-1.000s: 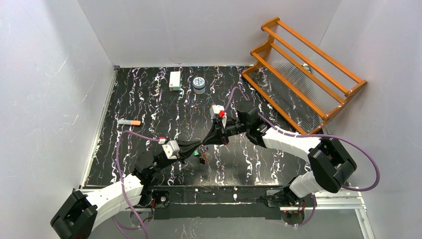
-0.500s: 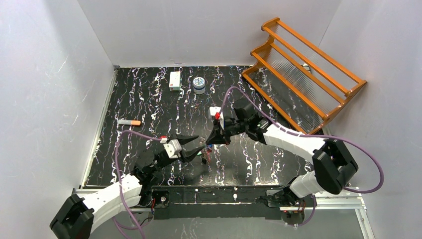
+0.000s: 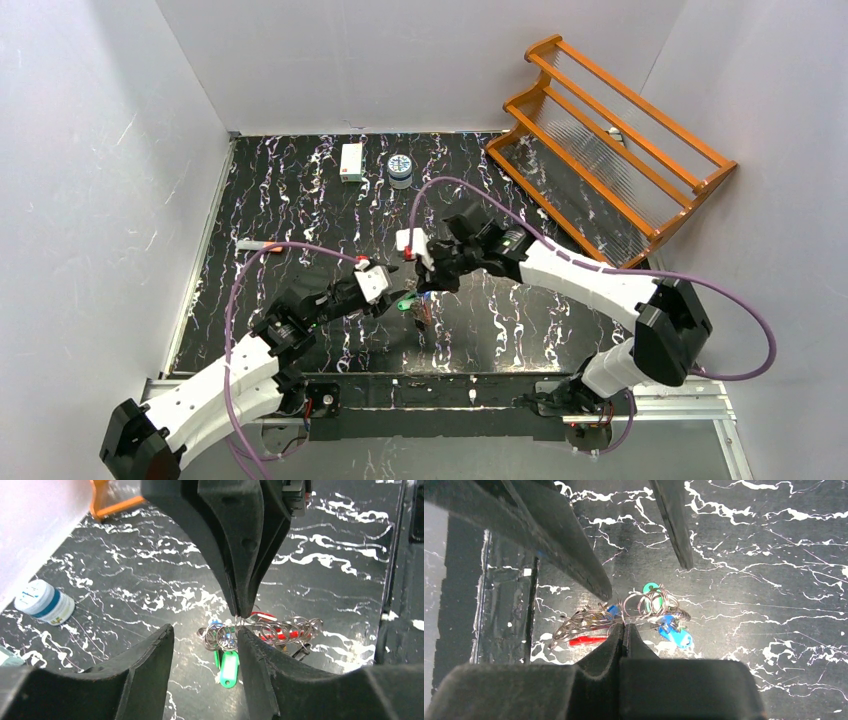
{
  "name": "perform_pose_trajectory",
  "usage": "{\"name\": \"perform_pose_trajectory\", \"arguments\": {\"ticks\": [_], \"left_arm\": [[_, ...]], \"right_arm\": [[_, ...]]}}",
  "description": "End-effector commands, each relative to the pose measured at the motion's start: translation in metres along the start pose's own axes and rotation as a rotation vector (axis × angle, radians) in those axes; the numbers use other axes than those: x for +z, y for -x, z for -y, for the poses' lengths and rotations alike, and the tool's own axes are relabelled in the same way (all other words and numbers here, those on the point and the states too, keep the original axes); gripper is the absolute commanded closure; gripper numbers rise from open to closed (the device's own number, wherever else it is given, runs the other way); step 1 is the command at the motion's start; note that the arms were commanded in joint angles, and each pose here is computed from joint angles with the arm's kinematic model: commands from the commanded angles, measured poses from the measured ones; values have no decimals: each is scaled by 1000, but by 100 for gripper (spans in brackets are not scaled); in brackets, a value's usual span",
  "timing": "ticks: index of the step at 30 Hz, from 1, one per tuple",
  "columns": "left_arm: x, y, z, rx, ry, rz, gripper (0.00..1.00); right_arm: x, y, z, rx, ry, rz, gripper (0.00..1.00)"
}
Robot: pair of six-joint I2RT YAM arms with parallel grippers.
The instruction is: Put the keys on the keyring
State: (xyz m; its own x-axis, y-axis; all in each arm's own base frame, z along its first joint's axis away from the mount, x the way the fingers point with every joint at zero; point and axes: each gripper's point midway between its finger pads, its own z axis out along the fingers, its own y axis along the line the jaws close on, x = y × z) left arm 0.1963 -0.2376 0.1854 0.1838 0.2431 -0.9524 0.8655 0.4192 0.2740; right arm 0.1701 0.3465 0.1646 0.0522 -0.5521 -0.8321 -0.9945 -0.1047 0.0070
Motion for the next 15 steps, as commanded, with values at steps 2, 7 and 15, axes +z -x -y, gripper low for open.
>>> {"name": "perform_pose_trajectory", "arguments": {"ticks": [2,7,15], "left_arm": [[-4,-11,14,4,-84,-80,54],[-2,-18,22,-34,-117,-92,58],[8,-24,29,-89,-144,-71,71]], "right_arm": [[8,2,4,-56,-31,-105,99],[13,9,1,-55,-14,-60,99],[14,18,-5,-48,15,-17,99]]}}
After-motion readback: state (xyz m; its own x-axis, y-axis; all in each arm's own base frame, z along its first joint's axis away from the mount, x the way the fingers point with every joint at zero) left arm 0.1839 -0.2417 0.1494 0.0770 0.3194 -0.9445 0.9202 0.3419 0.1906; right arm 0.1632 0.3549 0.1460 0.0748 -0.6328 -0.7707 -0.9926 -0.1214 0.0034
